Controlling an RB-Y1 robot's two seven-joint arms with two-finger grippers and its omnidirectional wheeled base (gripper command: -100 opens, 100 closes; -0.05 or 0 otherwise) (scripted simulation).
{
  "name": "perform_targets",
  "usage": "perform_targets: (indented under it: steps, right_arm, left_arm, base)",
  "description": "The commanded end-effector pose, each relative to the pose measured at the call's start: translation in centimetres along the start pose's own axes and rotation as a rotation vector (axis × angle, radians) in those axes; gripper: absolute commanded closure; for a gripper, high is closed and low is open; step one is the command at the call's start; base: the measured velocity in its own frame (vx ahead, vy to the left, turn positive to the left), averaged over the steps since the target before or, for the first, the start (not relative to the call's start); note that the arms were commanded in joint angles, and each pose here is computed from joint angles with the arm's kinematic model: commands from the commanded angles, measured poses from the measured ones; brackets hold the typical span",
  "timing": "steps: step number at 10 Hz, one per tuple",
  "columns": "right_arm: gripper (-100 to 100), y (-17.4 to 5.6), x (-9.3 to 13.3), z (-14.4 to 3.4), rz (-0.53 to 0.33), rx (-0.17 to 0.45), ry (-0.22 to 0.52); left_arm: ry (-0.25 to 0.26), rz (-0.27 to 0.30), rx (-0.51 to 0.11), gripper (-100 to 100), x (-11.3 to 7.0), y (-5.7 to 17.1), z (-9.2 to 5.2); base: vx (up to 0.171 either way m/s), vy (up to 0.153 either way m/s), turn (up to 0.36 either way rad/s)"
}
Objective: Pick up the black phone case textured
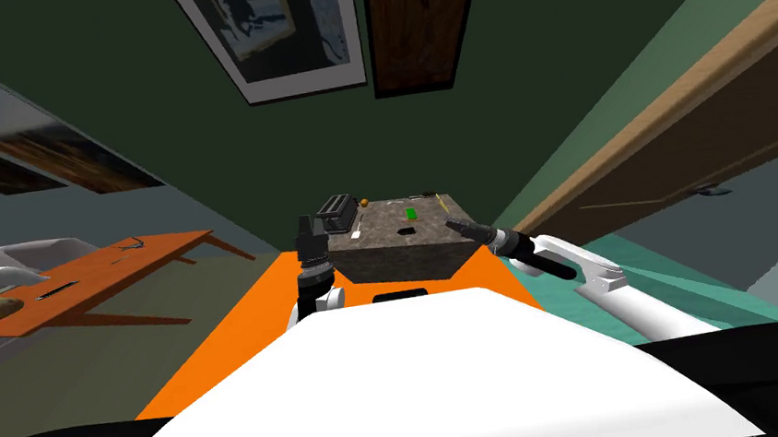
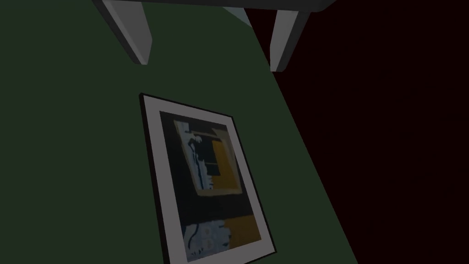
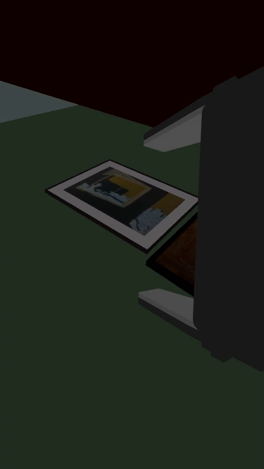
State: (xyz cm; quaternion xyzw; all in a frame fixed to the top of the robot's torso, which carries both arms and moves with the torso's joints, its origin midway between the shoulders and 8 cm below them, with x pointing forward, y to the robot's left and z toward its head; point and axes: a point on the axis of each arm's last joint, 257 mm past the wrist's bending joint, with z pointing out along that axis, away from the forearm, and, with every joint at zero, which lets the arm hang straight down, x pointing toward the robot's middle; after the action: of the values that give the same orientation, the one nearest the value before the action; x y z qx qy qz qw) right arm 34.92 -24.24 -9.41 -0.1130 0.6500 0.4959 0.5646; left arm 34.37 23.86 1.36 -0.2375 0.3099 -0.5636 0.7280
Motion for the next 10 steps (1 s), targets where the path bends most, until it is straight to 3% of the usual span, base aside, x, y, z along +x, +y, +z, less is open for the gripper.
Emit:
perform_targets:
  steps: [1,2,3,4,5,6,7,8,9,10]
  right_arm:
    - [-100,-0.7,0.9,-0.3,-0.023,0.018,0.059]
    - [-100,-2.3,2.0,-1.7,-0.041,0.058,0.126]
    - [-100,-2.4,2.2,-1.8,-0.055,0.061,0.149]
    - [-100,-4.0,3.2,-3.4,-0.074,0.103,0.218]
    - [-100,-4.1,3.4,-3.5,-0.088,0.105,0.240]
    - [-100,-5.7,4.4,-5.3,-0.105,0.149,0.307]
    - [-100,-5.8,4.5,-5.5,-0.120,0.151,0.332]
    - [-100,-7.3,5.4,-7.5,-0.137,0.196,0.401]
    - [-100,-7.5,5.5,-7.7,-0.152,0.198,0.424]
    - [-100,-8.9,6.2,-9.9,-0.169,0.242,0.497]
  left_arm:
    - [0.000,0.000,0.000,0,0.0,0.0,0.0]
    - [0.000,0.000,0.000,0,0.0,0.0,0.0]
    - [0.000,0.000,0.000,0,0.0,0.0,0.0]
    - [0.000,0.000,0.000,0,0.0,0.0,0.0]
    - [0.000,0.000,0.000,0,0.0,0.0,0.0]
    - [0.000,0.000,0.000,0,0.0,0.0,0.0]
    - [0.000,0.000,0.000,0,0.0,0.0,0.0]
    - [0.000,0.000,0.000,0,0.0,0.0,0.0]
    - [0.000,0.000,0.000,0,0.0,0.0,0.0]
    - [0.000,0.000,0.000,0,0.0,0.0,0.0]
  base:
    - [0.004,-0.013,0.148]
    - [0.003,-0.001,0.343]
    - [0.004,-0.006,0.148]
    - [0.006,0.007,0.301]
    - [0.005,0.002,0.136]
    - [0.007,0.019,0.325]
    - [0.009,0.011,0.142]
    - [0.013,0.030,0.268]
    - [0.011,0.020,0.157]
    - [0.011,0.035,0.314]
